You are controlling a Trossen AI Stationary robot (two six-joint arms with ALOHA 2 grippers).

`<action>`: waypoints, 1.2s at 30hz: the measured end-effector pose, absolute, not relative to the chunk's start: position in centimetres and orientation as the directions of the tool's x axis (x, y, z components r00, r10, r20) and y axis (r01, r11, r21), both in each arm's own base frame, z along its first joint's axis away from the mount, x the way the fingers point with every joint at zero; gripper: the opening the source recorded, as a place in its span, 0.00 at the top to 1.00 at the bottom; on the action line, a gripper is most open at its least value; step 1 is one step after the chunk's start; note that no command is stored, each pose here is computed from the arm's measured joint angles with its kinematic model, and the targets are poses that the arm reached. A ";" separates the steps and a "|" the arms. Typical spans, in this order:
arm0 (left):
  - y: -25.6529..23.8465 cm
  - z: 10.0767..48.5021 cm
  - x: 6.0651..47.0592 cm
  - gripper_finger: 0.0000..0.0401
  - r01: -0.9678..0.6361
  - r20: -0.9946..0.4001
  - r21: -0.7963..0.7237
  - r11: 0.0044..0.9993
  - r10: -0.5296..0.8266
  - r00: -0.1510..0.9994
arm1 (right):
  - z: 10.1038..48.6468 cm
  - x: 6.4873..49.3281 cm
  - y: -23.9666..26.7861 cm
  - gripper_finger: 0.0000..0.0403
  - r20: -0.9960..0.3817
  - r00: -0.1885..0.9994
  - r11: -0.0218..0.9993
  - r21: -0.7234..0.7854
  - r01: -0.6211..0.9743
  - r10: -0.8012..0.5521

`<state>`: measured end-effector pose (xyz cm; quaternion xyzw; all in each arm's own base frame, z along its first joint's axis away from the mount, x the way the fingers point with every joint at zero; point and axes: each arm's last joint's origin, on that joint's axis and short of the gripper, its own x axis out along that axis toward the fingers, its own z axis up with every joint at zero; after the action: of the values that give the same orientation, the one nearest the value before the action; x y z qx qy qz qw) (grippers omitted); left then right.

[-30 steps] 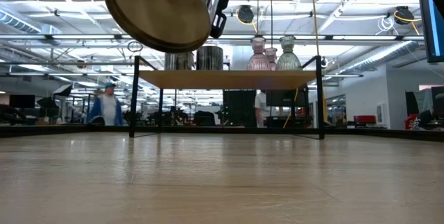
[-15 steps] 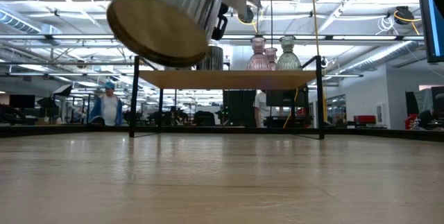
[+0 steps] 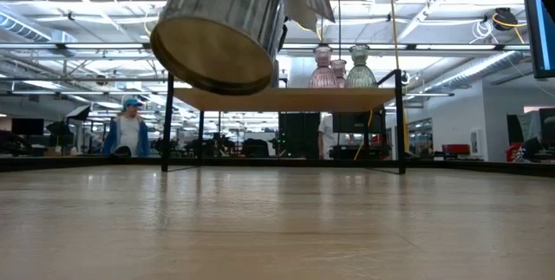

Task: Pick & Place candle stick holders
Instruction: Put the scented candle on the shelf

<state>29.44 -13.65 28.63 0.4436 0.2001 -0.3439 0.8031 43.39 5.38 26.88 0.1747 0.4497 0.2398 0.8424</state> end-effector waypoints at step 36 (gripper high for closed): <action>-12.8 28.2 29.4 0.62 0.759 -0.667 0.589 0.277 -0.363 0.650 | 26.8 42.8 5.7 1.00 -0.628 0.377 0.732 0.605 -0.313 0.681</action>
<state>29.44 -12.80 28.20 0.4789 0.2068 -0.3636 0.7718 42.78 5.67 26.78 0.1975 0.4652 0.3083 0.8060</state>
